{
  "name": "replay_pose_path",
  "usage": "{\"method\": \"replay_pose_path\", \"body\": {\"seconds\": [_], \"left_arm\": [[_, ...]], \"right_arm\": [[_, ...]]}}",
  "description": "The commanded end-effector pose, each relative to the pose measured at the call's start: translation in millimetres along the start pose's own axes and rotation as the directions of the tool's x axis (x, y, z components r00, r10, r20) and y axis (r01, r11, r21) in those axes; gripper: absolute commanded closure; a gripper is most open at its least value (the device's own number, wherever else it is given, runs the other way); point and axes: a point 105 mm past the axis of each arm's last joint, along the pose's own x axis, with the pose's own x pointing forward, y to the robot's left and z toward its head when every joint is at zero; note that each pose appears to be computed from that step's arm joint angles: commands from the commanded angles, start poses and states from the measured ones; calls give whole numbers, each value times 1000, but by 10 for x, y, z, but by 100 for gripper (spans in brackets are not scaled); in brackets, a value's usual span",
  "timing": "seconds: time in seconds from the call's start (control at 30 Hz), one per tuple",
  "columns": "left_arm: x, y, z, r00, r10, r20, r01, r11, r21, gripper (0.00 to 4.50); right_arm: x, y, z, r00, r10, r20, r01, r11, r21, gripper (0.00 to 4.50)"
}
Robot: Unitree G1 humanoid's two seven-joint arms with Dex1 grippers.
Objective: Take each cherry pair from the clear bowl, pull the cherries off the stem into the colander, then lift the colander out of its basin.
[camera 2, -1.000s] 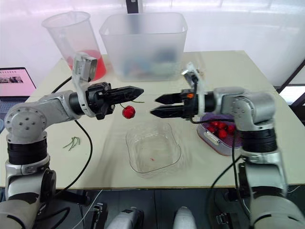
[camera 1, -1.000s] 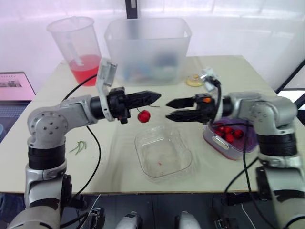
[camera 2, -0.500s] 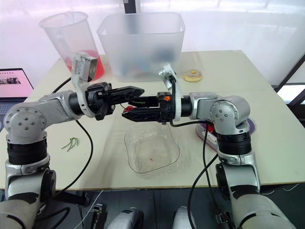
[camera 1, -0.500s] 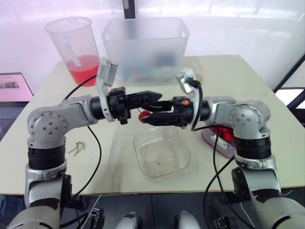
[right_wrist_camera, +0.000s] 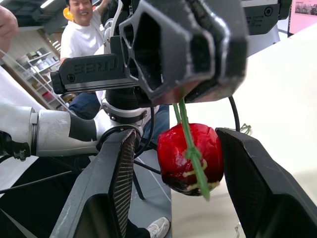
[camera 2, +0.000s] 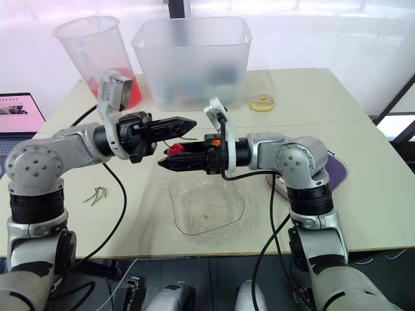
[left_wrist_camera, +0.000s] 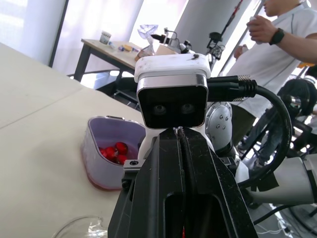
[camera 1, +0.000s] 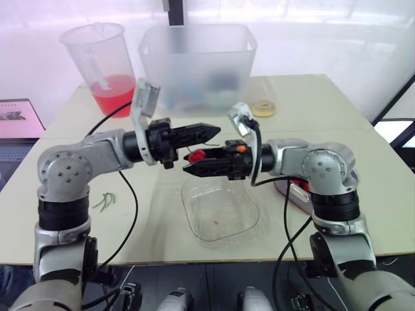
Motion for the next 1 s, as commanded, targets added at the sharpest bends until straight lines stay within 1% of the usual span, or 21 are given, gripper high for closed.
{"method": "replay_pose_path", "body": {"seconds": [0.03,0.07,0.13,0.2,0.23,0.27,0.5,0.67,0.87,1.0], "left_arm": [[15,-71,81,1000,-22,14,22,999,47,450],[15,-71,81,1000,-22,14,22,999,47,450],[16,-70,82,1000,-22,14,21,999,49,450],[17,-70,82,1000,-22,14,21,999,51,450],[17,-72,82,1000,-21,13,21,998,52,450],[16,-74,82,1000,-21,13,21,998,53,450],[13,-71,85,1000,-21,12,20,998,56,450],[15,-61,96,1000,-21,18,20,998,59,450],[18,-60,136,999,-19,43,16,998,68,450],[12,-56,136,999,-18,49,15,998,66,450]], "right_arm": [[28,88,141,999,35,34,-33,998,-55,180],[28,86,149,999,34,36,-32,998,-56,180],[29,88,154,999,36,36,-34,998,-57,235],[28,93,154,999,39,36,-37,998,-56,307],[27,95,155,999,40,36,-38,998,-57,365],[27,98,156,999,39,36,-37,998,-60,391],[18,100,156,999,37,34,-35,997,-63,391],[-35,61,27,1000,23,9,-23,999,-26,391],[-214,-21,-169,999,-33,-20,34,999,21,391],[-444,-70,-211,993,-110,-45,111,994,21,391]]}}
